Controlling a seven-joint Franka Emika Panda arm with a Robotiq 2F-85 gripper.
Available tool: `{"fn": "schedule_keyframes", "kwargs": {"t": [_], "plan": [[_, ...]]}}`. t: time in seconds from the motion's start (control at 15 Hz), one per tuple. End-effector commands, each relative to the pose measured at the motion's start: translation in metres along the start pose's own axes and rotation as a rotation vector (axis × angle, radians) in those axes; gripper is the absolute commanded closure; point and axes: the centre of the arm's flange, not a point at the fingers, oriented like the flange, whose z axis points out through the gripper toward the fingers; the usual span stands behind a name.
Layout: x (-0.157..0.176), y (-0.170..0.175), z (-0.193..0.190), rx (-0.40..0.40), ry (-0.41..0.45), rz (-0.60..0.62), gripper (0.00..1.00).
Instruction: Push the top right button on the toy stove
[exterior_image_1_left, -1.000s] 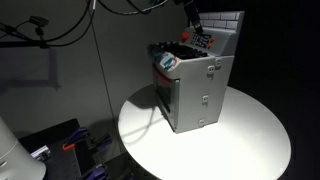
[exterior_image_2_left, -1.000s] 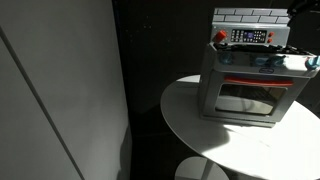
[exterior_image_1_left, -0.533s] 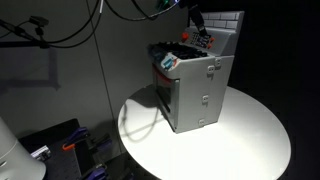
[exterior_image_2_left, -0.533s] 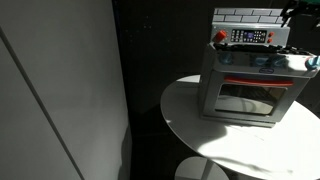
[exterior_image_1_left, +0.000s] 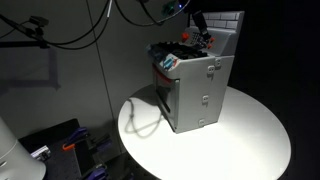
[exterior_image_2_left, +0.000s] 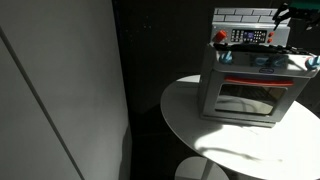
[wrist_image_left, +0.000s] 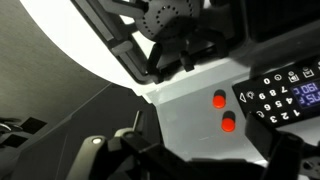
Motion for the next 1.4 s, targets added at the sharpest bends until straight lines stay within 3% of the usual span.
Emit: {"fn": "schedule_keyframes", "kwargs": {"t": [0.0, 1.33], "plan": [[0.011, -0.012, 0.007, -0.017, 0.021, 0.024, 0.0], [0.018, -0.01, 0.019, -0.051, 0.009, 0.069, 0.0]]}}
